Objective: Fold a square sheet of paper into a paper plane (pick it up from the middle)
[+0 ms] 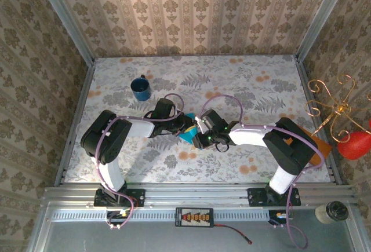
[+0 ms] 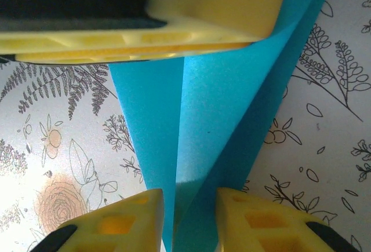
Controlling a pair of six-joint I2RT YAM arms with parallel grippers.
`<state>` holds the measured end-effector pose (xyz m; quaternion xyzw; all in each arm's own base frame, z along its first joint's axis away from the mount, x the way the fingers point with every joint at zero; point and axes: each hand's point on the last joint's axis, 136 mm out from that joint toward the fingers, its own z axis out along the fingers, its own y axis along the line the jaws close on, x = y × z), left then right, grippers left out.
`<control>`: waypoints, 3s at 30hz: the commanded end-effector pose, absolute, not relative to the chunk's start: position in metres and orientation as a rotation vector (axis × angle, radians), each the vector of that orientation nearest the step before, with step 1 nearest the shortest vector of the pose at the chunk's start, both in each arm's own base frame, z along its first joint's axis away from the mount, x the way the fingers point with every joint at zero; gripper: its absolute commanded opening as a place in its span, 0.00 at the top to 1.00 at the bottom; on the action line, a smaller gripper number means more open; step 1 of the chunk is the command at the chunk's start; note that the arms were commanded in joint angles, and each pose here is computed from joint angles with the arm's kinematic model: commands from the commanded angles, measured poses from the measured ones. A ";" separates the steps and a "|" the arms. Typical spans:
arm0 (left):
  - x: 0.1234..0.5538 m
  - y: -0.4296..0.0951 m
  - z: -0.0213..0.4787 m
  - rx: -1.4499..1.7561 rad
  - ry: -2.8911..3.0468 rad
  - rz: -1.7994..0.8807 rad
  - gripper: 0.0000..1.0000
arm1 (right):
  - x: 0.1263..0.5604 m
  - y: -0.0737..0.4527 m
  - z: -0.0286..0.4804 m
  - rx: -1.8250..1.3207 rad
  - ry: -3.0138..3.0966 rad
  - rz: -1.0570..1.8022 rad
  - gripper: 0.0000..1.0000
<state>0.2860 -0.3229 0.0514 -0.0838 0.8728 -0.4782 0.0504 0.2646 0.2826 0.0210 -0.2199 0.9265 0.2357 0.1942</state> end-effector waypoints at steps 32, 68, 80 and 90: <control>0.295 -0.317 0.072 -0.171 2.608 -1.492 0.85 | 0.250 0.267 0.000 -0.563 2.695 0.766 0.83; 0.285 -0.325 0.056 -0.113 2.659 -1.487 0.86 | 0.261 0.279 0.035 -0.446 2.664 0.968 0.76; 0.286 -0.326 0.055 -0.118 2.664 -1.481 0.86 | 0.257 0.275 0.021 -0.444 2.706 0.942 0.78; 0.289 -0.328 0.055 -0.111 2.670 -1.474 0.86 | 0.254 0.271 0.012 -0.440 2.729 0.923 0.80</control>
